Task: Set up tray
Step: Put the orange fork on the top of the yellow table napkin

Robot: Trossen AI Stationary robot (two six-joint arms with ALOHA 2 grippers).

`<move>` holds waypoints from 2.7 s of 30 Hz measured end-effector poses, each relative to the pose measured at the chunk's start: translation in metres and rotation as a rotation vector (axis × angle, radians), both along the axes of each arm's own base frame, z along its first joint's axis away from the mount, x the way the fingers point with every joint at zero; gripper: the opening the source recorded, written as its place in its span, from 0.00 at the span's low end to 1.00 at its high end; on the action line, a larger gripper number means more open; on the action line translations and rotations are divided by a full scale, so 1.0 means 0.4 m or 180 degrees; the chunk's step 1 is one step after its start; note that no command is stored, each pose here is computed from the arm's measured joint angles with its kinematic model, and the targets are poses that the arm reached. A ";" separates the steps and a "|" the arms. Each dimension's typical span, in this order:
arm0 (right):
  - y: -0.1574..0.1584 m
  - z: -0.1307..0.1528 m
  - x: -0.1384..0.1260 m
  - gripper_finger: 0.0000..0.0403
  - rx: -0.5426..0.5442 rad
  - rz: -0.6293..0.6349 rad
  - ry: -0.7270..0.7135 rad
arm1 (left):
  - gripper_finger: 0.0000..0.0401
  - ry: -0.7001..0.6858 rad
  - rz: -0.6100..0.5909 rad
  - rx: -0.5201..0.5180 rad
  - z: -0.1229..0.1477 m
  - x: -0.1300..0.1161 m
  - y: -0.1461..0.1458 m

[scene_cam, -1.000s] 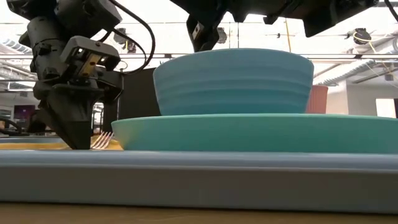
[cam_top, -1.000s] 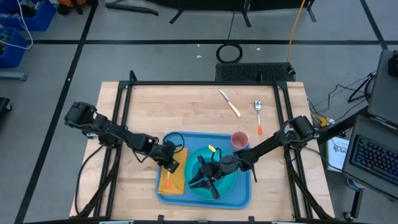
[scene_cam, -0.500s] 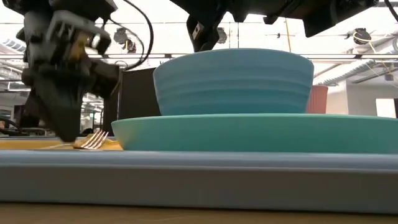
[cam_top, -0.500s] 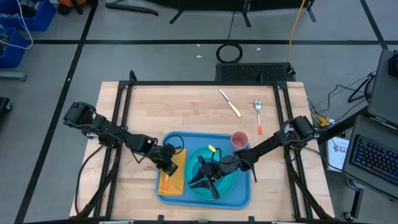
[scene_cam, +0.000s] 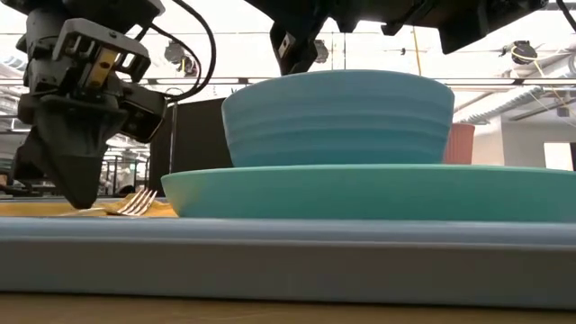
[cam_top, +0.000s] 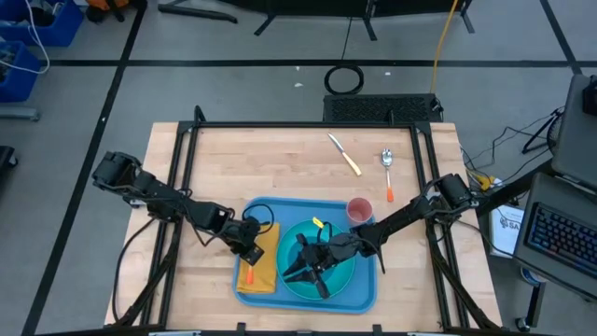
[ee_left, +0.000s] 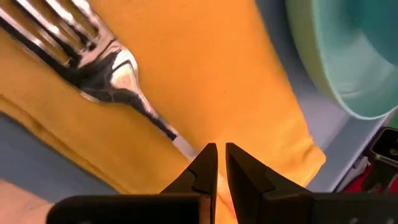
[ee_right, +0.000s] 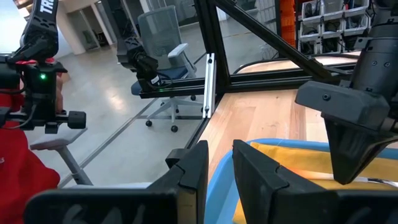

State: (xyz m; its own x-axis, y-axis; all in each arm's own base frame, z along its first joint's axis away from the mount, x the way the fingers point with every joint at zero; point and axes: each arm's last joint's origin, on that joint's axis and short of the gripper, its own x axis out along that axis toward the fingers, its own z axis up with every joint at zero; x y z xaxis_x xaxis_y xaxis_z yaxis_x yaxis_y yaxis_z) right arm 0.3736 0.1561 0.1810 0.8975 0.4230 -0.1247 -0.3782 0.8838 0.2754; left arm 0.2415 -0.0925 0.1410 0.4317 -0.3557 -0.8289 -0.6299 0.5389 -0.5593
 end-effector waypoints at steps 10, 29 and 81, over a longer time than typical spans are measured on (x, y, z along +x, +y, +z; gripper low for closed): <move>0.000 0.000 0.000 0.16 0.0000 -0.0003 0.0000 | 0.09 -0.0007 -0.0009 0.0020 -0.002 0.001 0.002; 0.000 0.000 0.000 0.16 -0.0002 -0.0008 -0.0001 | 0.09 0.0214 -0.0155 -0.0322 -0.001 -0.009 -0.012; 0.000 0.000 0.000 0.16 -0.0001 0.0002 0.0001 | 0.09 0.0196 -0.0384 -0.0256 -0.021 0.028 -0.020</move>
